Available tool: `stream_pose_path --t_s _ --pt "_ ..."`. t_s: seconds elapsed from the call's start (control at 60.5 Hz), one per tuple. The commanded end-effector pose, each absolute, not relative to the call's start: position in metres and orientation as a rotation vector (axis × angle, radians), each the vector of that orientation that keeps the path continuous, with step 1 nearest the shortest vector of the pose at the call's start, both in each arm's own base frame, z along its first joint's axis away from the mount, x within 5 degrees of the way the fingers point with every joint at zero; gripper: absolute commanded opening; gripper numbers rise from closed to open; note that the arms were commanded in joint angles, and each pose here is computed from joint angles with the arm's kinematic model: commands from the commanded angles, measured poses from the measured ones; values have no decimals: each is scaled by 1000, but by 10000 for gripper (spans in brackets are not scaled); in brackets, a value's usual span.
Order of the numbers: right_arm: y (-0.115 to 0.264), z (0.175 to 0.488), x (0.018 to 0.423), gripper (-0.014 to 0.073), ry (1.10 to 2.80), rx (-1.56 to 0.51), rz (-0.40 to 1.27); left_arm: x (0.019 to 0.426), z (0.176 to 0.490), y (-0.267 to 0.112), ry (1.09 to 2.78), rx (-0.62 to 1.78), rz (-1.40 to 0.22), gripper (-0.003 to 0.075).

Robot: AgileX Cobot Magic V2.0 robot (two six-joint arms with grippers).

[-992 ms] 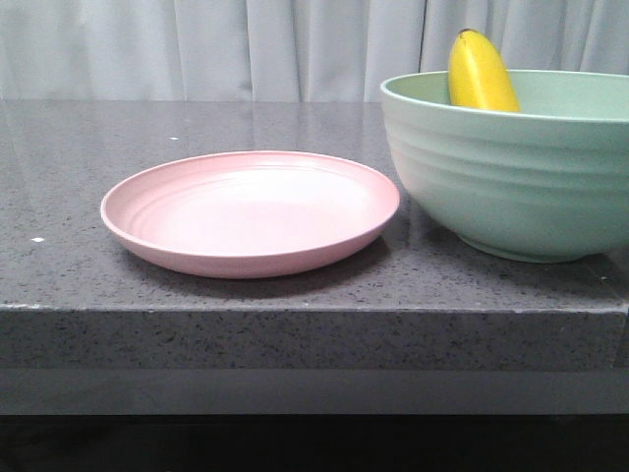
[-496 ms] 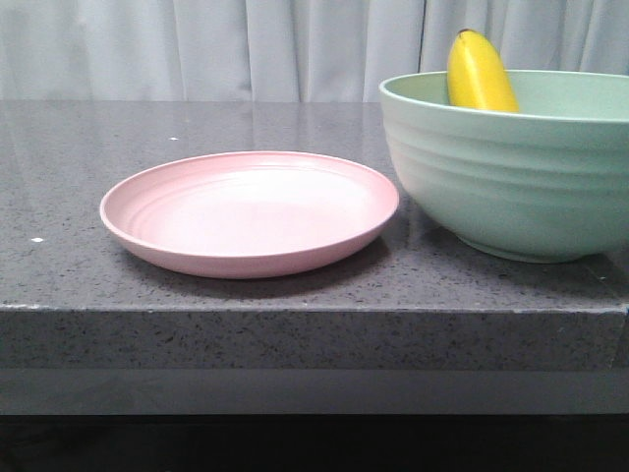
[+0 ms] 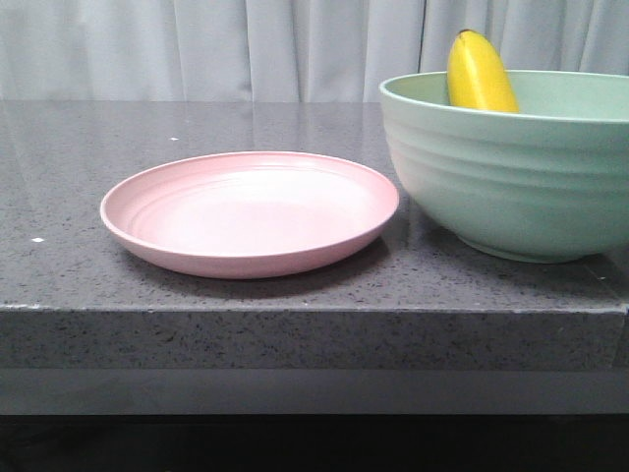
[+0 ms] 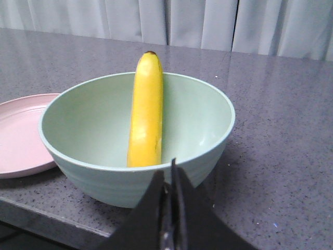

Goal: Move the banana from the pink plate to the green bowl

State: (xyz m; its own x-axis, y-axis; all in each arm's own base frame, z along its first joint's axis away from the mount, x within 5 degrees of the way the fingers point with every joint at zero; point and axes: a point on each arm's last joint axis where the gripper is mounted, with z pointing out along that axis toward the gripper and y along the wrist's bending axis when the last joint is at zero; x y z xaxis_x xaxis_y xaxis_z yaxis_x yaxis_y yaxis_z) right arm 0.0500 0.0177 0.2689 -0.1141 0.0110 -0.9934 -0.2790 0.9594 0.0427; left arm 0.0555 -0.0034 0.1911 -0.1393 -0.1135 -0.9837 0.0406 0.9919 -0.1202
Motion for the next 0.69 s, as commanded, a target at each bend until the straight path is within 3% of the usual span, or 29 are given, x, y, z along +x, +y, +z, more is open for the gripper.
stream_pose_path --t_s 0.0,0.198,0.347,0.678 --pt "14 277 52 -58 1557 -167 213 55 199 -3 1603 -62 -147 -20" --pt "6 235 54 -58 1470 -11 165 55 199 -3 1603 -62 -147 -20" --pt "3 200 55 -58 1535 40 108 55 199 -3 1603 -62 -147 -20" --pt "4 190 55 -58 1651 37 108 55 199 -3 1603 -62 -147 -20"
